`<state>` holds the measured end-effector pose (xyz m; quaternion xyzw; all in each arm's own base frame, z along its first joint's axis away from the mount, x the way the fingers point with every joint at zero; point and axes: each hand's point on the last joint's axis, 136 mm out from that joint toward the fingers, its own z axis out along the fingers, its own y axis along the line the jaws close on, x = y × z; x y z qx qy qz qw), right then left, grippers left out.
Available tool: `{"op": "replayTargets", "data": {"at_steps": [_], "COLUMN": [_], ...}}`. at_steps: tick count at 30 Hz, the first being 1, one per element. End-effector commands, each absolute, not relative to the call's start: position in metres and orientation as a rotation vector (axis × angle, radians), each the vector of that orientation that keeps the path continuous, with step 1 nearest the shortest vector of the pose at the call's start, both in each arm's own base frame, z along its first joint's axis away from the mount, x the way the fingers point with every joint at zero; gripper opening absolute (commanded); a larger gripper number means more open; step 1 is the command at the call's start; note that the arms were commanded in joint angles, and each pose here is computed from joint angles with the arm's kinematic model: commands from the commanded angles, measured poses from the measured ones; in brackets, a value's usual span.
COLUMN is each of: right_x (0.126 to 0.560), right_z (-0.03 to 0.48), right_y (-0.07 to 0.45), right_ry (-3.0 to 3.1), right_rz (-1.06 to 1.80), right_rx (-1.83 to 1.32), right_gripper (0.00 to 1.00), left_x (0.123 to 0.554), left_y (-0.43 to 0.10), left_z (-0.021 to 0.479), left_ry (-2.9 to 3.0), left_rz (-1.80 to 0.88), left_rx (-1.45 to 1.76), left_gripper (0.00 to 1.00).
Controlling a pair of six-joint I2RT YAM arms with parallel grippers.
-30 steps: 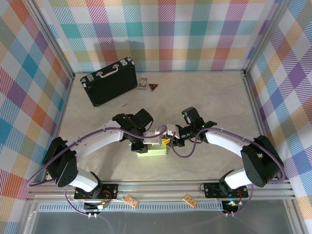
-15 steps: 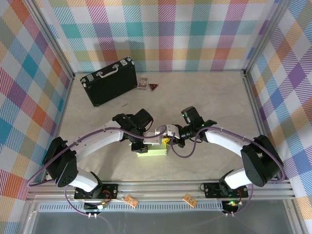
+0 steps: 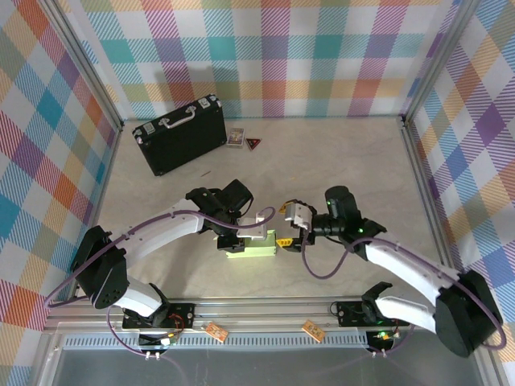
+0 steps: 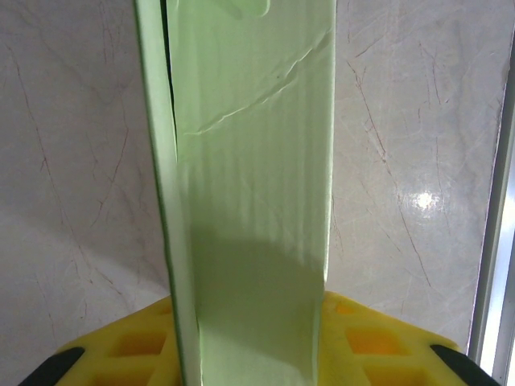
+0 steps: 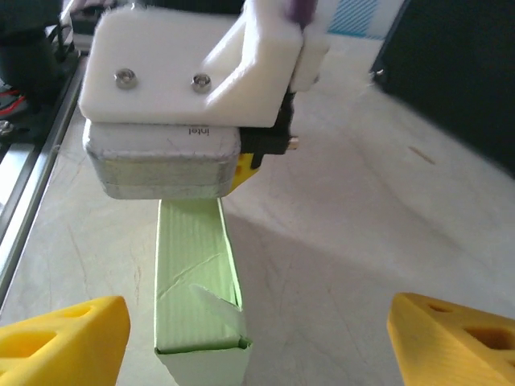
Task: Fold the paper box
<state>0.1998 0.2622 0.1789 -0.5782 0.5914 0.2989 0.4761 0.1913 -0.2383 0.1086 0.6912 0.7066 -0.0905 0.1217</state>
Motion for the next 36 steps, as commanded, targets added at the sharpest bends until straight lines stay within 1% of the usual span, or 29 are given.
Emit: {"op": "replayTargets", "data": {"at_steps": [1, 5, 8, 11, 15, 18, 21, 31, 34, 36], "right_x": [0.218, 0.235, 0.223, 0.224, 0.223, 0.224, 0.226, 0.223, 0.218, 0.211], "right_z": [0.206, 0.207, 0.196, 0.187, 0.183, 0.181, 0.180, 0.188, 0.199, 0.207], "right_y": [0.255, 0.243, 0.248, 0.248, 0.253, 0.257, 0.259, 0.262, 0.264, 0.267], "right_ry": [1.539, 1.773, 1.850, 1.915, 1.954, 1.974, 1.991, 1.956, 1.875, 1.776], "right_rz": [0.763, 0.812, 0.918, 0.942, 0.982, 1.005, 1.011, 1.007, 0.981, 0.974], "right_rx": [-1.135, -0.867, -0.873, -0.835, -0.847, -0.855, -0.861, -0.928, -1.026, -1.131], "right_gripper": [0.87, 0.83, 0.83, 0.83, 0.82, 0.82, 0.80, 0.82, 0.86, 0.88], "left_x": [0.176, 0.176, 0.175, 0.175, 0.174, 0.173, 0.172, 0.172, 0.172, 0.172], "left_y": [-0.235, -0.236, -0.237, -0.239, -0.240, -0.242, -0.245, -0.244, -0.243, -0.244], "left_z": [0.102, 0.104, 0.107, 0.109, 0.112, 0.119, 0.126, 0.130, 0.129, 0.128], "left_ry": [2.079, 2.074, 2.063, 2.059, 2.057, 2.041, 2.014, 2.002, 2.004, 2.007], "left_rz": [-0.308, -0.318, -0.329, -0.341, -0.354, -0.376, -0.394, -0.388, -0.383, -0.385], "left_rx": [2.071, 2.067, 2.058, 2.051, 2.044, 2.034, 2.019, 2.008, 2.008, 2.012], "left_gripper": [0.34, 0.37, 0.39, 0.42, 0.49, 0.60, 0.65, 0.71, 0.71, 0.69]}}
